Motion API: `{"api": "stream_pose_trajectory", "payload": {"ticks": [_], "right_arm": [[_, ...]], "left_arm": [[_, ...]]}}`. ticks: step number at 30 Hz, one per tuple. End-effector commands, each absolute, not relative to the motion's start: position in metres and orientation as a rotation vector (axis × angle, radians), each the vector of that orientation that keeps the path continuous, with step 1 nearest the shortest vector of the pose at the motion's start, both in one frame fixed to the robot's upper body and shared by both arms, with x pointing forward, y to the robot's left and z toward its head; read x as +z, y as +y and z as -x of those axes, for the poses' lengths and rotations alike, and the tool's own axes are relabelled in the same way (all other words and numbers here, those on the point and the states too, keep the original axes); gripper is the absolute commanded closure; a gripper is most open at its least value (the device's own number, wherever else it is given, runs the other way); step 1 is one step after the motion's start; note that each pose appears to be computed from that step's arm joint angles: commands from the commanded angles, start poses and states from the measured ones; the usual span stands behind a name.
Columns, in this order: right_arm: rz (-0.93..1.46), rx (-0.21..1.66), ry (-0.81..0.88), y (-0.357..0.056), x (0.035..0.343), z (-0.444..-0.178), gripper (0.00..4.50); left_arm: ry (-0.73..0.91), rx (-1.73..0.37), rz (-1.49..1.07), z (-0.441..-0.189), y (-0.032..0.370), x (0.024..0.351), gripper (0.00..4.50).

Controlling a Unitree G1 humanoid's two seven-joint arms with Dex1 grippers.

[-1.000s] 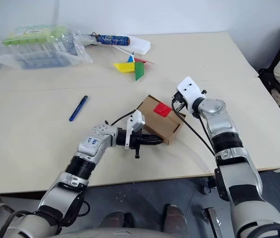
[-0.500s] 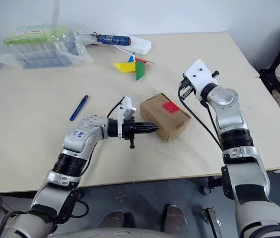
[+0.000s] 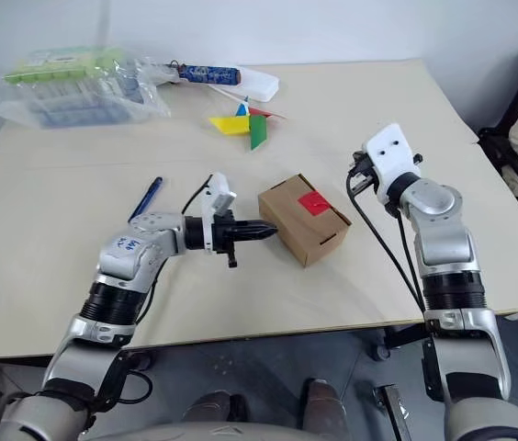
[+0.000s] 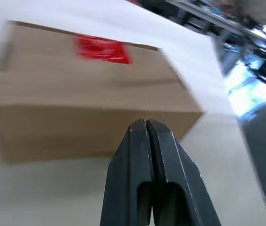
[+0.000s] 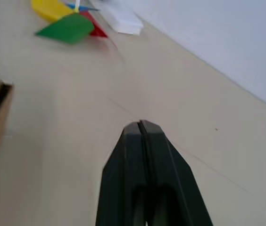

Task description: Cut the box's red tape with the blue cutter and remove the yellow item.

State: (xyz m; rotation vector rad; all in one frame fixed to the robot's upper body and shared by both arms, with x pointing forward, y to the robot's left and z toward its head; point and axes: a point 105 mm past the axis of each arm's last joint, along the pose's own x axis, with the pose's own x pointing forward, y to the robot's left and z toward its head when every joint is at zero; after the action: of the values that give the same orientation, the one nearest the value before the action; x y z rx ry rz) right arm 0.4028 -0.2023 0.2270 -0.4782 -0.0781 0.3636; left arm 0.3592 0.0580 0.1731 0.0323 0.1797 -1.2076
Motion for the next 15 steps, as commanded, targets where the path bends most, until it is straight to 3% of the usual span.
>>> {"api": "stream_pose_trajectory", "payload": {"ticks": [1, 8, 15], "right_arm": [[0.477, 0.331, -0.057, -0.221, 0.247, -0.368, 4.50], [0.455, 0.359, 0.213, -0.218, 0.217, -0.316, 4.50], [0.417, 0.421, 0.420, -0.193, 0.187, -0.279, 4.50]], "left_arm": [[0.084, -1.038, -0.019, -0.388, 0.095, 0.202, 4.47], [0.057, -0.916, -0.040, -0.426, 0.101, 0.207, 4.47], [0.080, -1.027, -0.057, -0.434, 0.061, 0.191, 4.47]]}}
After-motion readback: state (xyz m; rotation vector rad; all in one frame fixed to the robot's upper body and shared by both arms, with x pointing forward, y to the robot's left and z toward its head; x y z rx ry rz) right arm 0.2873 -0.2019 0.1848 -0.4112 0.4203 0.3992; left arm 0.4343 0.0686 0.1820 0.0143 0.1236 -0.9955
